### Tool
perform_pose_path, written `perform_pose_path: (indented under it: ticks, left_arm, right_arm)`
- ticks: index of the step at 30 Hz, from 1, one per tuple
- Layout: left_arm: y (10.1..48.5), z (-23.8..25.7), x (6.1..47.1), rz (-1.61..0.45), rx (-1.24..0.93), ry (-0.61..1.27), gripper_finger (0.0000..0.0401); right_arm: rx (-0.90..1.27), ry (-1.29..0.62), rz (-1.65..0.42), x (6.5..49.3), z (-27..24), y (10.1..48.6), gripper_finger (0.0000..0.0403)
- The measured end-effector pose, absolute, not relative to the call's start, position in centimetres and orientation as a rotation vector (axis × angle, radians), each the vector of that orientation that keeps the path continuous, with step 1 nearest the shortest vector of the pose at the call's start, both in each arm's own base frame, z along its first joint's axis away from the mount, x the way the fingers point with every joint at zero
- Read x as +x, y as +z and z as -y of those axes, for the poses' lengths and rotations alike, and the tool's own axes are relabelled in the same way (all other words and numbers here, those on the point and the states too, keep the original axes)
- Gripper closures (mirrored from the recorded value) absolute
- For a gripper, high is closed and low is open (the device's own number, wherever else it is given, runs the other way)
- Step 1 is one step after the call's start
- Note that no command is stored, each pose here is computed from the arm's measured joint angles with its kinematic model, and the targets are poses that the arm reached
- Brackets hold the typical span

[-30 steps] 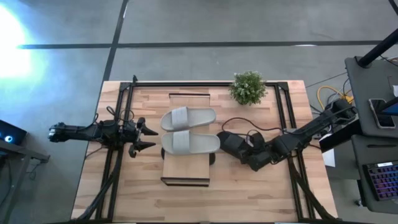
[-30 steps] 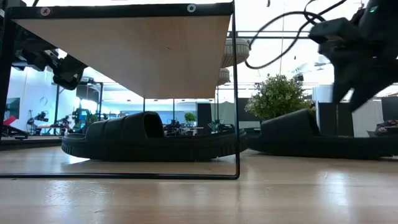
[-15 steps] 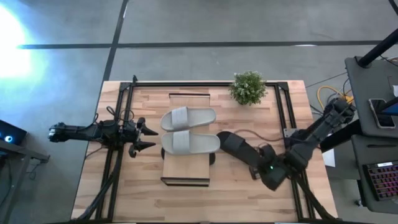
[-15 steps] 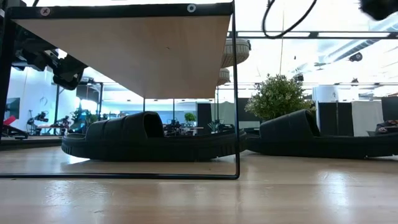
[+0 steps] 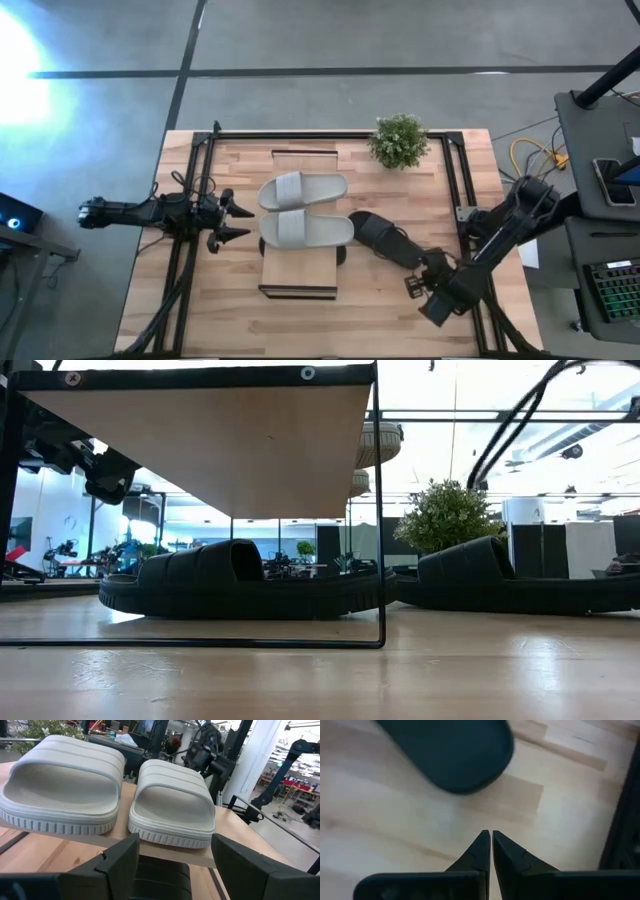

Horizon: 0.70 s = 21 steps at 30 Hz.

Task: Pick and place slides into the shelf
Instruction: Move the black slide under the shelf

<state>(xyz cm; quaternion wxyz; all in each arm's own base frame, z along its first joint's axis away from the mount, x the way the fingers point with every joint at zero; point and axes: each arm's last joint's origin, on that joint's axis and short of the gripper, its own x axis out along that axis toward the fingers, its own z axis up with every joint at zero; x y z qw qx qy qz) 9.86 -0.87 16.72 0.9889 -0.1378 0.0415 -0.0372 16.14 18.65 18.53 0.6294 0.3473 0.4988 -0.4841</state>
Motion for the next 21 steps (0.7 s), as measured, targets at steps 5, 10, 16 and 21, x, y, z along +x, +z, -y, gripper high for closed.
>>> perform_pose_path:
  ticks: [5,10,16,21]
  left_arm:
    - [16.7,0.9,9.9,-0.083,-0.277,-0.075,0.0168]
    - [16.7,0.9,9.9,-0.083,-0.277,-0.075,0.0168]
    - [16.7,0.9,9.9,-0.083,-0.277,-0.074,0.0168]
    - [16.7,0.9,9.9,-0.084,-0.277,-0.075,0.0168]
  right_arm:
    - [0.796,-1.146,-1.083,16.9,-17.8,17.0,0.0392]
    - [0.883,-1.163,-1.036,17.5,-16.5,15.7,0.0392]
    - [1.043,-1.235,-0.959,17.9,-14.5,14.3,0.0392]
    - [1.032,-1.302,-0.890,18.6,-12.9,14.2,0.0392]
